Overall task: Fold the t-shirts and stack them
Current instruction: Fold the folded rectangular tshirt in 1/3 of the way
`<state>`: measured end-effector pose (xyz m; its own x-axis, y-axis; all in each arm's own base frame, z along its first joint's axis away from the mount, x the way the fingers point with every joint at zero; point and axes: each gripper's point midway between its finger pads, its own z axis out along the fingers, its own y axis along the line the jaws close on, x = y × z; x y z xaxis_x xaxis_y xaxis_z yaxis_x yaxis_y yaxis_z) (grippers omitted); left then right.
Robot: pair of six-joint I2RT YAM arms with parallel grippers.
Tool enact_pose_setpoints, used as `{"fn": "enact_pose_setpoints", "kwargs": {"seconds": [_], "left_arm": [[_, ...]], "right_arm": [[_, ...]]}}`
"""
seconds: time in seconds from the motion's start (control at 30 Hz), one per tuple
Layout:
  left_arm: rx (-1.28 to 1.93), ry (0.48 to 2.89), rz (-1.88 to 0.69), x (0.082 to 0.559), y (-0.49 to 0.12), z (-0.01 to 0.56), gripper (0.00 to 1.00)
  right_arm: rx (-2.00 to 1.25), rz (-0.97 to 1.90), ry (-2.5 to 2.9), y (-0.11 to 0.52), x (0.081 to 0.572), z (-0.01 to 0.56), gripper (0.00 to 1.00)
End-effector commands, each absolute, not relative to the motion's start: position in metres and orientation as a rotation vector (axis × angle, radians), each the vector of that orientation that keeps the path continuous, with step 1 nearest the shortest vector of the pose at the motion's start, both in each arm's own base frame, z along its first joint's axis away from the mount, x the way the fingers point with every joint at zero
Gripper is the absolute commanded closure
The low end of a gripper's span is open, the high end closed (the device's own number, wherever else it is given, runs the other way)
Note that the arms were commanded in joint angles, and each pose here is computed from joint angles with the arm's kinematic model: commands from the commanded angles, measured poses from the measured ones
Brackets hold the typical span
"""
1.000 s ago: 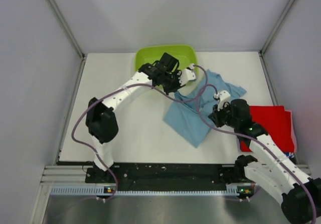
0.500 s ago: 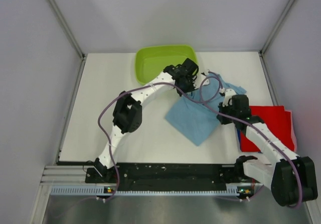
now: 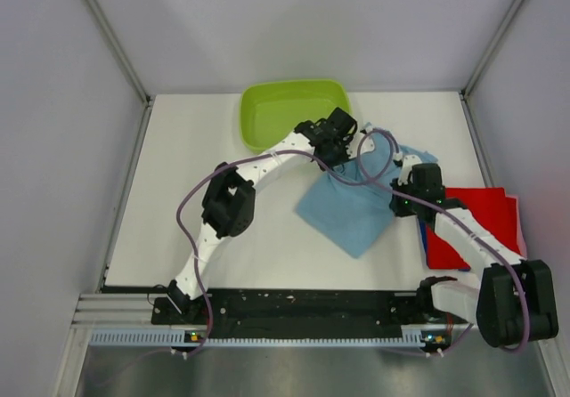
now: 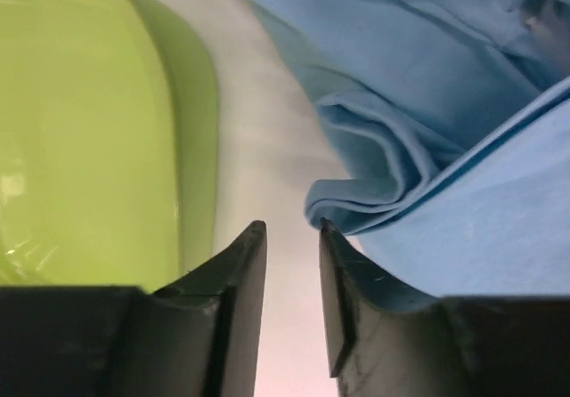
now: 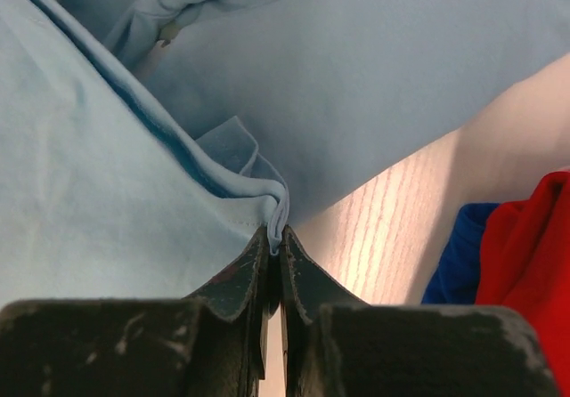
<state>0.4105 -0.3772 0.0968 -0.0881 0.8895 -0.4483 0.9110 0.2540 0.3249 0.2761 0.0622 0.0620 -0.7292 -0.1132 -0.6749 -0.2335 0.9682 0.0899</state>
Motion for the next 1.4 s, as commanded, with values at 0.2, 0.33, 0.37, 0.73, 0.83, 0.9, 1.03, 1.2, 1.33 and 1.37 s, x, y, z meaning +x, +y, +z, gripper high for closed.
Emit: {"fn": "enact_pose_setpoints", "kwargs": {"seconds": [0.2, 0.33, 0.37, 0.73, 0.83, 0.9, 1.03, 1.2, 1.33, 1.37], "left_arm": [[1.290, 1.767, 0.056, 0.461, -0.396, 0.210, 0.47], [1.334, 1.766, -0.047, 0.436, -0.393, 0.229, 0.39], [1.352, 1.767, -0.072, 0.428, -0.390, 0.232, 0.39], [1.666, 1.773, -0.351, 0.307, -0.334, 0.163, 0.57], [1.736, 1.756, -0.388, 0.294, -0.330, 0.140, 0.53], [1.742, 1.757, -0.370, 0.296, -0.329, 0.123, 0.51], [1.772, 1.781, -0.319, 0.301, -0.324, 0.092, 0.50], [1.902, 1.787, -0.308, 0.279, -0.315, 0.057, 0.48], [1.993, 1.790, -0.289, 0.255, -0.310, 0.040, 0.48], [2.002, 1.801, -0.290, 0.250, -0.309, 0.037, 0.48]], "right_arm": [[0.062, 0.010, 2.222, 0.011, 0.343, 0.094, 0.72], [0.024, 0.051, 2.162, 0.012, 0.355, 0.119, 0.65], [-0.048, 0.122, 2.129, 0.025, 0.357, 0.131, 0.65], [-0.365, 0.718, 2.045, 0.132, 0.349, 0.156, 0.38], [-0.501, 0.758, 1.991, 0.164, 0.357, 0.149, 0.27], [-0.493, 0.791, 1.964, 0.172, 0.367, 0.146, 0.22], [-0.444, 0.843, 1.996, 0.179, 0.381, 0.125, 0.21], [-0.274, 0.795, 2.103, 0.171, 0.400, 0.096, 0.34], [-0.205, 0.826, 2.134, 0.173, 0.407, 0.088, 0.74], [-0.201, 0.830, 2.138, 0.174, 0.407, 0.086, 0.80]]}}
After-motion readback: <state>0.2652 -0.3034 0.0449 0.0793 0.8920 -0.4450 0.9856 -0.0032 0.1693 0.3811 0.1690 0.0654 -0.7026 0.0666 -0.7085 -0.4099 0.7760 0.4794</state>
